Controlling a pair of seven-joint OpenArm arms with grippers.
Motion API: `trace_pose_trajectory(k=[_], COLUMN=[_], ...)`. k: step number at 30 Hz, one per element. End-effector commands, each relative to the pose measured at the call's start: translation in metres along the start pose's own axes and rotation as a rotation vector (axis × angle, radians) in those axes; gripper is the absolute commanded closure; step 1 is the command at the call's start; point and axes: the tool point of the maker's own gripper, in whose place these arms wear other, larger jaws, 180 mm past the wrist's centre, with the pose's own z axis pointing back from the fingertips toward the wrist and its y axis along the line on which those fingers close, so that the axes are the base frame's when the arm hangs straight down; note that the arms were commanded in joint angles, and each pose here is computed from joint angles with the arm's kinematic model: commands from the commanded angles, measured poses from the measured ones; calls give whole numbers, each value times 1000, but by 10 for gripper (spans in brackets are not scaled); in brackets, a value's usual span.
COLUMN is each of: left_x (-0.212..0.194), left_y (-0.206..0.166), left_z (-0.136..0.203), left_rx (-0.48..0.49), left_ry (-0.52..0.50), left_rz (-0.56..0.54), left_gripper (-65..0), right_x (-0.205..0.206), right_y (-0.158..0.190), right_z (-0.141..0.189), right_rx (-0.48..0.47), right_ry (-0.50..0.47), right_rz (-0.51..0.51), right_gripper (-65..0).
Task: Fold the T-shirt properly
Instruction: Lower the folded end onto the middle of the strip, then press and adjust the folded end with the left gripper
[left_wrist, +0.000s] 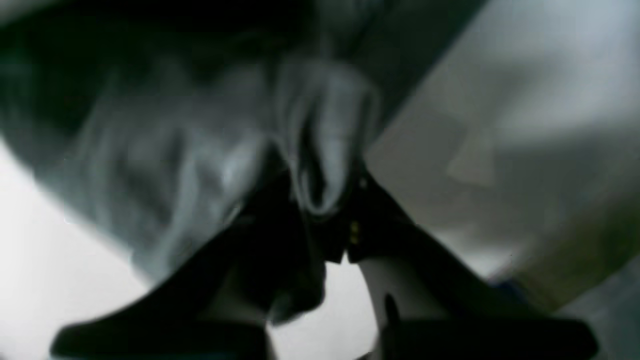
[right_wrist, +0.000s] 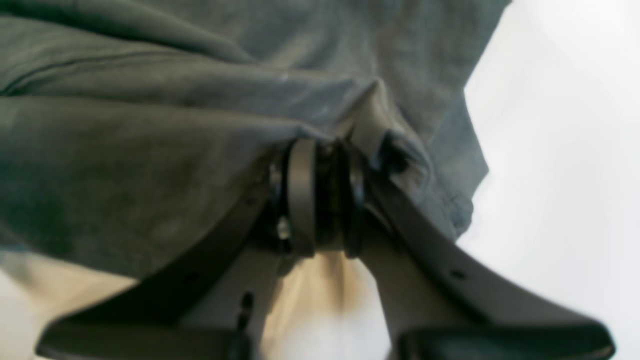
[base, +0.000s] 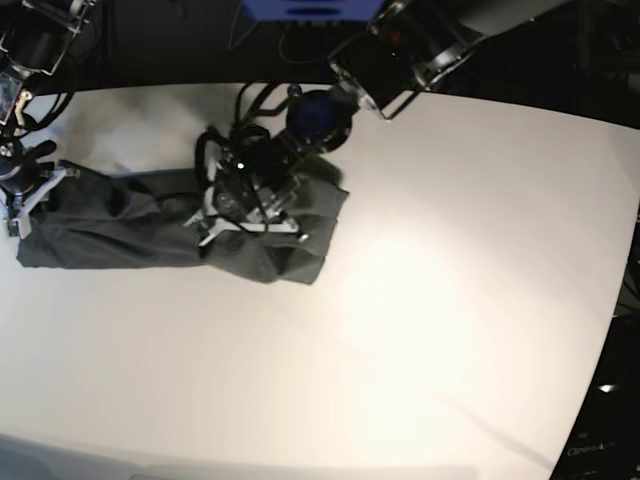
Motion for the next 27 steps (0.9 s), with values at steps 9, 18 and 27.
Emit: trace_pose_trajectory(k=[9,18,27], left_x=[16,15,31], left_y=[32,33,56], left_z=[14,14,45], left_rx=[138,127,-80], left_ry=[-50,-53,-218], left_rz=[-18,4,297], left_gripper=[-31,-31,-31], right_x=[-33,-25,-36], right_y=[6,12,16], right_z=[12,14,10], right_rx=[-8,-8,-36], right_ry=[133,109,168], right_rz=[83,94,144], right_gripper=[-75,-77,-75])
